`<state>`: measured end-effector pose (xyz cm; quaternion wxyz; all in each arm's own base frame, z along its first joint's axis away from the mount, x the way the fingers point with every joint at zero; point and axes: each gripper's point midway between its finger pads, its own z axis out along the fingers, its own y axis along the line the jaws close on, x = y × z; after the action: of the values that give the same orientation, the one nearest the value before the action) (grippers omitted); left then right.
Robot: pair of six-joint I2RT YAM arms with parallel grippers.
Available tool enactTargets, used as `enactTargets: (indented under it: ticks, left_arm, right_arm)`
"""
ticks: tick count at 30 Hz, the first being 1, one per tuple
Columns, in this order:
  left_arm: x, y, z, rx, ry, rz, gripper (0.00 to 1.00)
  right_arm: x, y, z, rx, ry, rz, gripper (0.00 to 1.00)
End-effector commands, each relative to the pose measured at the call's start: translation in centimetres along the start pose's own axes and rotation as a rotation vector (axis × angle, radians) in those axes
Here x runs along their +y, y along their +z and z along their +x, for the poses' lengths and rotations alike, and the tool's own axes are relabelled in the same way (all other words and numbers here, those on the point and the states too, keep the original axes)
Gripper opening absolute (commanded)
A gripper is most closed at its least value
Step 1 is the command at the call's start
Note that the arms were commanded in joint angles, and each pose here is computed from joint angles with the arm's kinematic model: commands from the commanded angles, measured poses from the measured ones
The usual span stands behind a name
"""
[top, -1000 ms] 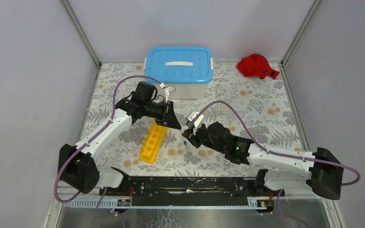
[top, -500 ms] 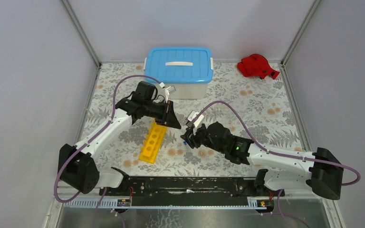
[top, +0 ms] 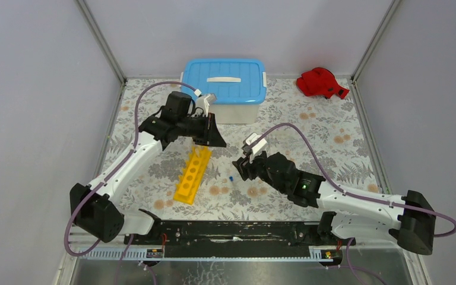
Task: Organize the chemistry lab equipment
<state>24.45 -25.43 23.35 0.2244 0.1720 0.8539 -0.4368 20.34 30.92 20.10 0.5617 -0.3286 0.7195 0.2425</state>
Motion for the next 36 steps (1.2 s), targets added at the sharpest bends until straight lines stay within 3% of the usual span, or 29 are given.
enactTargets:
  ticks: [1, 9, 16, 27, 30, 36]
  left_arm:
    - [-1.0, -1.0, -2.5, -0.091, 0.047, -0.056, 0.09]
    - [-1.7, -0.8, -4.3, -0.154, 0.114, -0.156, 0.07]
    - [-2.5, -0.8, -4.5, -0.181, 0.171, -0.225, 0.06]
    - [-3.9, -0.8, -3.6, -0.189, 0.205, -0.231, 0.06]
    - [-4.0, -0.8, -3.5, -0.190, 0.210, -0.233, 0.06]
    - [-4.0, -0.8, -3.5, -0.191, 0.216, -0.236, 0.06]
  right_arm:
    - [-4.5, -1.3, -2.6, -0.060, 0.093, 0.279, 0.59]
    - [-13.0, -4.8, -1.2, 0.010, 0.165, 0.813, 0.66]
    - [-20.3, -5.9, 2.8, 0.126, 0.312, 1.050, 0.73]
    - [-25.6, -3.4, 10.8, 0.339, 0.523, 1.080, 0.58]
    - [-26.0, -2.8, 11.8, 0.363, 0.547, 1.058, 0.52]
    - [-25.8, -1.7, 12.6, 0.388, 0.564, 0.991, 0.48]
